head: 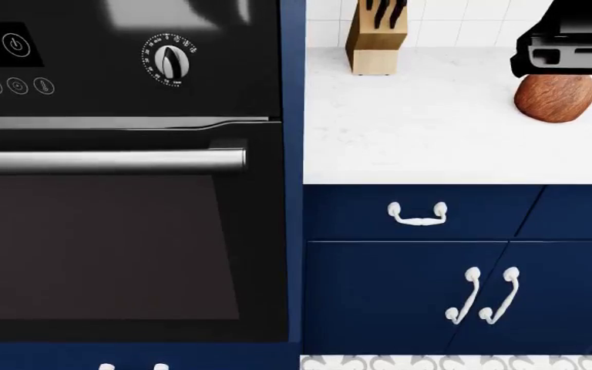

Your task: Open the microwave door

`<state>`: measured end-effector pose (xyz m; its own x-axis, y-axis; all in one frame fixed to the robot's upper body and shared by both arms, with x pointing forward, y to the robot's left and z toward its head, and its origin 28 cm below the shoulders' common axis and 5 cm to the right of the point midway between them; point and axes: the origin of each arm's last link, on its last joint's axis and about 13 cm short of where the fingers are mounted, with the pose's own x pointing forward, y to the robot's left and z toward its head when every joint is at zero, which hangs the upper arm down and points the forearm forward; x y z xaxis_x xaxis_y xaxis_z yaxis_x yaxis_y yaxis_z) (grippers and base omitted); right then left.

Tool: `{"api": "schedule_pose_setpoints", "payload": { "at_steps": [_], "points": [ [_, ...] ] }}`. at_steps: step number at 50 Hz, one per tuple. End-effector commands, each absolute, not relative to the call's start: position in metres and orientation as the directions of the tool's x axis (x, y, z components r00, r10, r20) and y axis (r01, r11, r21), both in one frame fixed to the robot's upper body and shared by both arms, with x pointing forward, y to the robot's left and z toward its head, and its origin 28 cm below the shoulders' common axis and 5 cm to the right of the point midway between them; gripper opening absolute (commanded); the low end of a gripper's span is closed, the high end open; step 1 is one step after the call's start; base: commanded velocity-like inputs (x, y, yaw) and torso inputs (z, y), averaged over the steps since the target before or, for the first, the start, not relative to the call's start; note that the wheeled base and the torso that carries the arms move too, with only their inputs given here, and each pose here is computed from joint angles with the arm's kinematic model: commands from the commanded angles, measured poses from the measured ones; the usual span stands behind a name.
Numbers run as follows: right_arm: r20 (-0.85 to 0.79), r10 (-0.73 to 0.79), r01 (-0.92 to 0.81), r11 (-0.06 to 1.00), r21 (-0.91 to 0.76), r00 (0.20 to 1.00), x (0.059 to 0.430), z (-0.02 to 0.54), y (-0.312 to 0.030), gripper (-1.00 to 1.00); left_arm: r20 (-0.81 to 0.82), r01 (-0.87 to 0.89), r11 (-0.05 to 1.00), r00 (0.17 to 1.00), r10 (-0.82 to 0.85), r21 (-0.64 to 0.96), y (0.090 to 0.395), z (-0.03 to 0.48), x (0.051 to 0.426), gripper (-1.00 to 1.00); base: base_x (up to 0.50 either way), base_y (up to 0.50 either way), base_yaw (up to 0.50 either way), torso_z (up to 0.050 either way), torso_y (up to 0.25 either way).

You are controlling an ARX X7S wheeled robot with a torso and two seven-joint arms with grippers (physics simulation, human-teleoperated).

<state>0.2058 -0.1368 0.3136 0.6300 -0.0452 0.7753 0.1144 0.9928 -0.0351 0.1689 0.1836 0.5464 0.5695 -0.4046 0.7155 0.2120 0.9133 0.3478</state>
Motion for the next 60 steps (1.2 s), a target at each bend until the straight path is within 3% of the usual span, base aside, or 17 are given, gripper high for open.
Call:
{"api": "schedule_pose_setpoints", "payload": {
  "at_steps": [1, 34, 49, 60],
  "points": [
    [0.775, -0.051, 0.119, 0.992, -0.031, 0.629, 0.205, 0.313, -0.138, 1.0, 0.684, 0.238, 0.92, 0.617, -0.39, 0.31, 0.172, 0.548, 0.199, 1.0, 0.0, 0.0, 0.0, 0.0, 0.0],
    [0.775, -0.057, 0.129, 0.991, -0.031, 0.629, 0.203, 0.313, -0.139, 1.0, 0.648, 0.181, 0.979, 0.736, -0.195, 0.089, 0.184, 0.534, 0.261, 1.0, 0.0, 0.0, 0.0, 0.0, 0.0],
    [0.776, -0.055, 0.128, 0.991, -0.034, 0.629, 0.203, 0.313, -0.138, 1.0, 0.669, 0.143, 0.99, 0.734, -0.116, 0.015, 0.202, 0.518, 0.26, 1.0, 0.0, 0.0, 0.0, 0.0, 0.0],
    [0.775, -0.055, 0.128, 0.991, -0.033, 0.629, 0.204, 0.314, -0.139, 1.0, 0.715, 0.16, 0.987, 0.691, -0.102, -0.014, 0.206, 0.506, 0.236, 1.0, 0.0, 0.0, 0.0, 0.0, 0.0]
  ]
}}
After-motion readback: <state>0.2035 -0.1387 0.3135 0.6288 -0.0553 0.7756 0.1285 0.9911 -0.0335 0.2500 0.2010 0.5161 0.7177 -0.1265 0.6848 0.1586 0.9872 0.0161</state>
